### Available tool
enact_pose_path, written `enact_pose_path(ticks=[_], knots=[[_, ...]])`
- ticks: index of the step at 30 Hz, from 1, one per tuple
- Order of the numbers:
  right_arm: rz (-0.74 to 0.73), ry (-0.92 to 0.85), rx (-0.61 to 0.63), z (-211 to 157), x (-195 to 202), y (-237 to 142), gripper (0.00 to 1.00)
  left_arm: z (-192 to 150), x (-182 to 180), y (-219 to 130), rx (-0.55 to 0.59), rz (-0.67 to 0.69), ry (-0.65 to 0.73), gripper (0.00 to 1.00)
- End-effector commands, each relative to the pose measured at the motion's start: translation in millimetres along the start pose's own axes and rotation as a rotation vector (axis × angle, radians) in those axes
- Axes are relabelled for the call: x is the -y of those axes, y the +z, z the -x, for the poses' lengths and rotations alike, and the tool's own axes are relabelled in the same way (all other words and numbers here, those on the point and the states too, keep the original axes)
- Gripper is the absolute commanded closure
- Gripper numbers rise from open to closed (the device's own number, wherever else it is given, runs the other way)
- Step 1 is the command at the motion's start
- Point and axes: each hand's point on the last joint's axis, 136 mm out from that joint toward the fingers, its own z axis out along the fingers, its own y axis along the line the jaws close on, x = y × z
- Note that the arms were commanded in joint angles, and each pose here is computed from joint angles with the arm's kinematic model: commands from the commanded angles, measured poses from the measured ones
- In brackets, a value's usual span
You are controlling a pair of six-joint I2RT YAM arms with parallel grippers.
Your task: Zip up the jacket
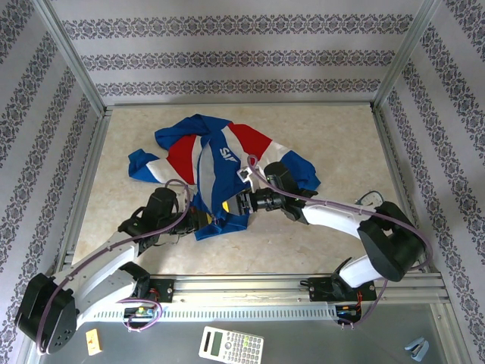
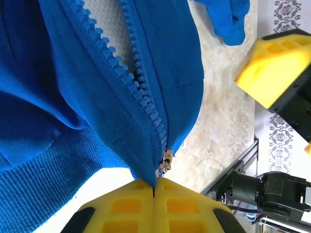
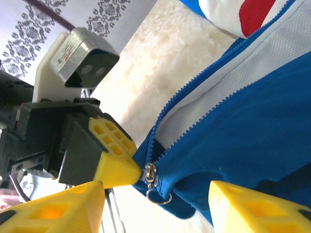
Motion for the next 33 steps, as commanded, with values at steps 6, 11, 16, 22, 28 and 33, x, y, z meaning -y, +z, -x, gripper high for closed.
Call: enact_pose_path(ticks=[6, 11, 16, 22, 28, 33], knots=[[-0.120, -0.079, 0.002, -7, 10, -18, 0.41, 0, 6, 5, -0.050, 0.017, 0.024, 1.00], [-0.228, -0.147, -0.040, -31, 12, -19, 0.43, 0, 4, 5, -0.057, 0.039, 0.016, 1.00], [-0.215, -0.158, -0.047, -46, 1, -10, 0.57, -1, 0, 5, -0.065, 0.067, 0.014, 1.00], [-0.198, -0.200, -0.080, -53, -11, 11, 0.69, 0, 2, 4, -0.061, 0.090, 0.022, 1.00], [-0.195, -0.238, -0.111, -58, -14, 28, 0.62, 0, 8, 4, -0.058, 0.087, 0.032, 1.00], [-0.204, -0.265, -0.111, -54, -12, 33, 0.50, 0, 12, 7, -0.058, 0.081, 0.039, 1.00]])
